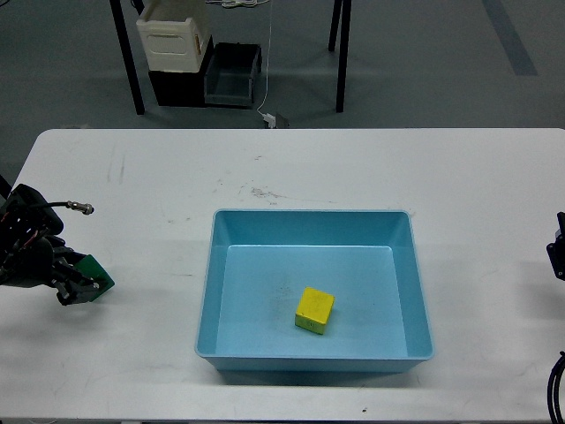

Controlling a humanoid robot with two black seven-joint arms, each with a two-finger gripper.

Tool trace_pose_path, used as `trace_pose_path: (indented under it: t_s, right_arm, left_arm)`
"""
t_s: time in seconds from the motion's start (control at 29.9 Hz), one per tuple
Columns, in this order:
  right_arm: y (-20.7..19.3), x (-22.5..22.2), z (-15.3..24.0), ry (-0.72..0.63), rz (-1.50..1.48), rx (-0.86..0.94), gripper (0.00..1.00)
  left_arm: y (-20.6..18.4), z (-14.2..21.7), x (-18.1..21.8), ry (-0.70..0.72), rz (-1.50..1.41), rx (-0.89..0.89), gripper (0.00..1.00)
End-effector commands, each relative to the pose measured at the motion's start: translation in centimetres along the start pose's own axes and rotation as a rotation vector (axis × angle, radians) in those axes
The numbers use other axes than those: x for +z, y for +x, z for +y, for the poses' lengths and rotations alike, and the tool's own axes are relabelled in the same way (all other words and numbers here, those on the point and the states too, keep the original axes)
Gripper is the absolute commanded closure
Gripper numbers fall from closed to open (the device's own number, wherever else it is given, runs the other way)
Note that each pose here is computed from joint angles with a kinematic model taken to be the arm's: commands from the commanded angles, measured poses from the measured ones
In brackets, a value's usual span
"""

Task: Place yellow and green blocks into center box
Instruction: 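Close the left gripper around the green cube, then lift the green cube and carry it over the blue box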

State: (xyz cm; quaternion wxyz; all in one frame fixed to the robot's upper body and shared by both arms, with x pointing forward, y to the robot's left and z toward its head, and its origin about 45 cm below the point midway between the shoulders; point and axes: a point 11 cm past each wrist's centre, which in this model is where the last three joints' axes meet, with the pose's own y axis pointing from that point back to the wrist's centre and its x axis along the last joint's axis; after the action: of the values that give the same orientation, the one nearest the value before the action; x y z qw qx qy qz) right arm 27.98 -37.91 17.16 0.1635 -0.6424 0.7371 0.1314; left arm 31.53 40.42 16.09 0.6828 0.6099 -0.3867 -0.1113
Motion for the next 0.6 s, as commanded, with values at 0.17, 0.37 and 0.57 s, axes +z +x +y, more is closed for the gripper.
trace_pose_path:
  t_s: [0.17,0.37,0.57]
  right_arm:
    - [0.0,0.0,0.0,0.000,0.000,0.001,0.00]
    - [0.1,0.0,0.0,0.000,0.001,0.003,0.00]
    - [0.2,-0.2,0.0,0.005,0.001,0.007,0.00]
  left_arm:
    - [1.4,0.9,-0.6,0.006,0.029,0.064,0.65]
    - [8.8,5.0,-2.8,0.016,0.120,0.298,0.65]
    - [15.9,8.6,-0.5,-0.056,0.054,0.447,0.65]
